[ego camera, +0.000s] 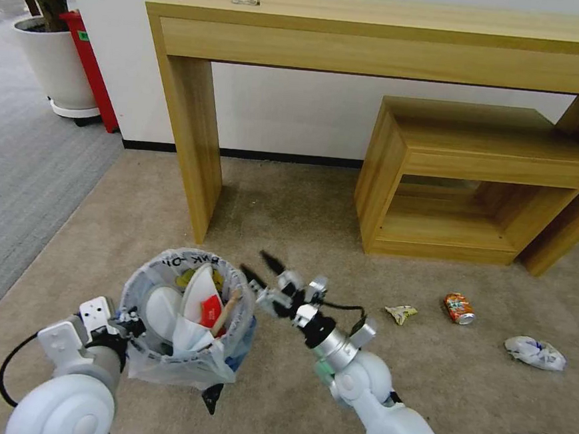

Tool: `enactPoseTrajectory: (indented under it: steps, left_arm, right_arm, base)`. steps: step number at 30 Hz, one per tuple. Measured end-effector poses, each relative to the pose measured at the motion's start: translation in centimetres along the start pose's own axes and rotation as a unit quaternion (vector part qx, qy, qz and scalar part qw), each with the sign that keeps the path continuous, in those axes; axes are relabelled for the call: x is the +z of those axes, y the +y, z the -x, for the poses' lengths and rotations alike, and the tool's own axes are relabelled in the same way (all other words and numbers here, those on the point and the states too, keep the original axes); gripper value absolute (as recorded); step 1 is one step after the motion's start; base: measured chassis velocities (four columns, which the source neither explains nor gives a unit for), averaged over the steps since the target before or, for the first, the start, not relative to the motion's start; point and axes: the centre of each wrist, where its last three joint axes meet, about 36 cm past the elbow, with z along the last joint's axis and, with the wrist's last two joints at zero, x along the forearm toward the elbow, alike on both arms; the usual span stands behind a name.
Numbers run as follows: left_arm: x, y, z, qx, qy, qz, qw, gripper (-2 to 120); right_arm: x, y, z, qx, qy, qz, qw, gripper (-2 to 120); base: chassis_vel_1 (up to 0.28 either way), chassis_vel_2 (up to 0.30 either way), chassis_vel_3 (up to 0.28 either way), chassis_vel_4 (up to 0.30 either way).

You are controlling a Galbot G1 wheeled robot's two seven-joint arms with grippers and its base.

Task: Pick up the trash bin and place the garbage on the floor into it.

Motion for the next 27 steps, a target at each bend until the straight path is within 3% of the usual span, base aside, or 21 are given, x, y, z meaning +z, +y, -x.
enactPoseTrajectory:
  steps: [1, 3, 4, 6, 8, 11, 12, 20, 27]
  left_arm:
    - [-0.2, 0.2, 0.1, -0.004, -0.005, -0.004, 1.0000, 1]
    - [-0.3, 0.3, 0.2, -0.006, -0.007, -0.006, 0.9999, 1]
    - [-0.6, 0.5, 0.3, -0.009, -0.013, -0.009, 0.9998, 1]
    - [-0.7, 0.7, 0.4, -0.011, -0.015, -0.010, 0.9998, 1]
    - [-1.1, 1.1, 0.7, -0.016, -0.020, -0.008, 0.9996, 1]
    - [-1.3, 1.4, 0.8, -0.020, -0.024, -0.006, 0.9995, 1]
    - [-1.7, 1.9, 1.0, -0.026, -0.030, -0.004, 0.9992, 1]
    - [-3.5, 4.9, 1.5, -0.060, -0.049, -0.011, 0.9969, 1]
    - [-4.1, 6.3, 1.5, -0.073, -0.053, -0.016, 0.9958, 1]
  right_arm:
    - [-0.7, -0.3, -0.5, 0.023, -0.005, -0.023, 0.999, 97]
    - [-1.1, -0.5, -0.7, 0.034, -0.006, -0.035, 0.999, 97]
    - [-2.1, -1.2, -1.7, 0.075, -0.012, -0.083, 0.994, 100]
    - [-2.5, -1.5, -2.3, 0.100, -0.014, -0.106, 0.989, 100]
    - [-3.5, -2.5, -3.7, 0.163, -0.019, -0.151, 0.975, 100]
    - [-4.2, -3.3, -4.9, 0.193, -0.022, -0.176, 0.965, 100]
    - [-5.0, -4.3, -6.4, 0.215, -0.029, -0.206, 0.954, 100]
    - [-6.5, -4.9, -10.5, 0.252, -0.054, -0.244, 0.935, 100]
    - [-6.6, -5.0, -12.0, 0.269, -0.068, -0.254, 0.927, 100]
  base:
    - [0.000, 0.000, 0.000, 0.000]
    - [0.000, 0.000, 0.000, 0.000]
    - [0.000, 0.000, 0.000, 0.000]
    - [0.000, 0.000, 0.000, 0.000]
    - [0.000, 0.000, 0.000, 0.000]
    - [0.000, 0.000, 0.000, 0.000]
    - [0.000, 0.000, 0.000, 0.000]
    - [0.000, 0.000, 0.000, 0.000]
    - [0.000, 0.000, 0.000, 0.000]
